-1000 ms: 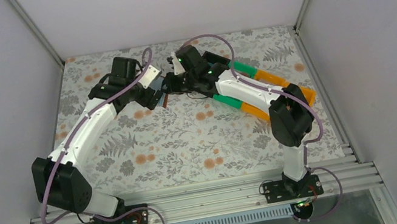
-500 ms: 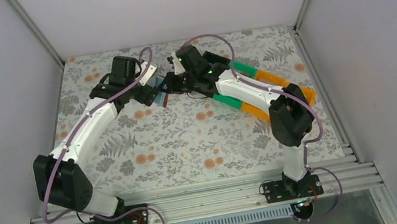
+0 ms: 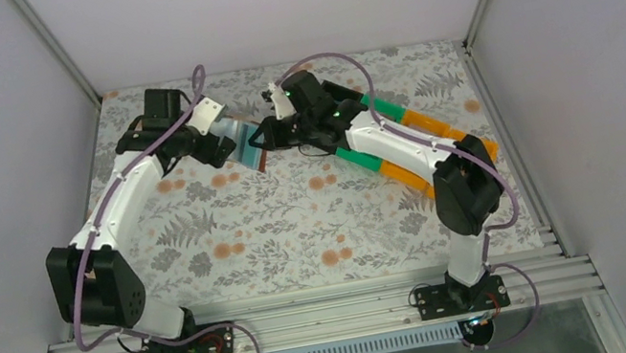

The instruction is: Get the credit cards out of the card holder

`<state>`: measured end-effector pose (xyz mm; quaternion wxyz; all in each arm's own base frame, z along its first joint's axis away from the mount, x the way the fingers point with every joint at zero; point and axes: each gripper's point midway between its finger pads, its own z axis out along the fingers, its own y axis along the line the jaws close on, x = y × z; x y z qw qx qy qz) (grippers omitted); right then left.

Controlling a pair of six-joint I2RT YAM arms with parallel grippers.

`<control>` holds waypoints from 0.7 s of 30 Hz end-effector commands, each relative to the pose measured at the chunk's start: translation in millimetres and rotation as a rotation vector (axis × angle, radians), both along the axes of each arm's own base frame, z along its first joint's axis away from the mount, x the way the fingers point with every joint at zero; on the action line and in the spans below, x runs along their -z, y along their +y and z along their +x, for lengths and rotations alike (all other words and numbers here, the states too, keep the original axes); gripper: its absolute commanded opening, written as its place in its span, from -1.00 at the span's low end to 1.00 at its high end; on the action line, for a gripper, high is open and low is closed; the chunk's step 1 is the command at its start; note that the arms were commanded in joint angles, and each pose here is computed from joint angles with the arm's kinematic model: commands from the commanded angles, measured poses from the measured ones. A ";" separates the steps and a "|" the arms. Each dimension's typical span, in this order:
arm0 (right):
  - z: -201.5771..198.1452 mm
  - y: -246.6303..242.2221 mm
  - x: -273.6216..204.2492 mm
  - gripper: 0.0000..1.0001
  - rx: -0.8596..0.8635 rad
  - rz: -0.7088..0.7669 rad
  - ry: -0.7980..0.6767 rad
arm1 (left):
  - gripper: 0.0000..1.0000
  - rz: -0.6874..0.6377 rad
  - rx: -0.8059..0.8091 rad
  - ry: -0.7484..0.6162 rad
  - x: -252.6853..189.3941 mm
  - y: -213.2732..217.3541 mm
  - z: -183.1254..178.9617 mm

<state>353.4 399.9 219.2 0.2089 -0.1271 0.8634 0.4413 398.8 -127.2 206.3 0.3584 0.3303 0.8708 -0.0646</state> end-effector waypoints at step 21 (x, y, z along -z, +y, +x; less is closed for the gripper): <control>-71.7 -27.7 -99.0 -0.92 -0.349 0.056 -0.426 | 1.00 -0.312 0.374 0.047 -87.4 -23.7 -83.6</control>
